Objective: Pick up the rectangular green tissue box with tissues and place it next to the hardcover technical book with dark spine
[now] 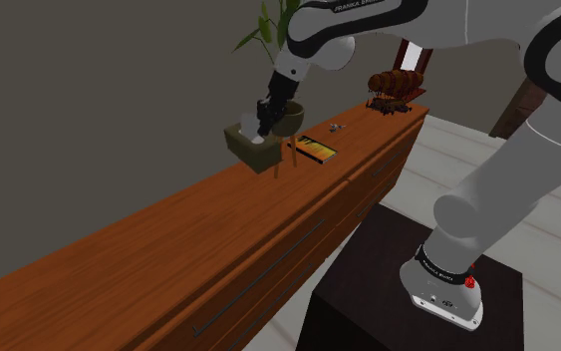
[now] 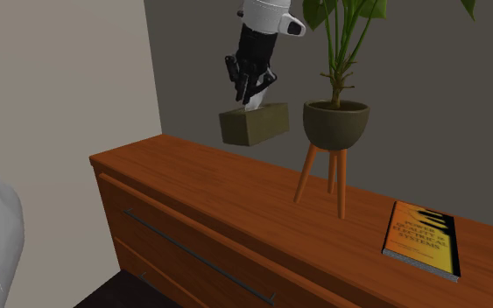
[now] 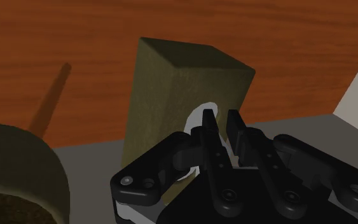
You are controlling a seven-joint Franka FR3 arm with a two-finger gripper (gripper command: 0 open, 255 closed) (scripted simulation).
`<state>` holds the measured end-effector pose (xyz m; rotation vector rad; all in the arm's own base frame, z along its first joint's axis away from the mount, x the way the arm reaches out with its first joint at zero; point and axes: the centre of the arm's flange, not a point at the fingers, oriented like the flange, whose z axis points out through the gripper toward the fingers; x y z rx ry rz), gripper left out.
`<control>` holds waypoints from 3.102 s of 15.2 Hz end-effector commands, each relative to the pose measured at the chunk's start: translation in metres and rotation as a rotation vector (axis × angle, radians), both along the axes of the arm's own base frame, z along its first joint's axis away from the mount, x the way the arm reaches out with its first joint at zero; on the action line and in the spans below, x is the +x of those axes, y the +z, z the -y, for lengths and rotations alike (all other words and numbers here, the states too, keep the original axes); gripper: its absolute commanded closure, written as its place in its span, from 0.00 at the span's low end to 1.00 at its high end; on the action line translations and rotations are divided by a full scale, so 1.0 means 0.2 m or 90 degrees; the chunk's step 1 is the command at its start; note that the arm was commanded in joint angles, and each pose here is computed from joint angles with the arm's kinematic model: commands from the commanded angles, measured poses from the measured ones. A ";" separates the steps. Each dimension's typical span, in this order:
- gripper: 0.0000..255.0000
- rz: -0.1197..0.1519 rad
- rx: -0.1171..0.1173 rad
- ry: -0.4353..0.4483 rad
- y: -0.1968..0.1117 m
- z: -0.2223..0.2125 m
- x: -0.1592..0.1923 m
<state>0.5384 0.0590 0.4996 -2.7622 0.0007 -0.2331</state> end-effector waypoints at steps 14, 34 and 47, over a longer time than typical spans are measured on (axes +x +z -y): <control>1.00 0.001 0.000 0.001 -0.30 0.89 -0.28; 0.00 0.230 0.024 -0.515 -1.00 1.09 -0.94; 0.00 0.230 0.024 -0.516 -1.15 1.08 -0.81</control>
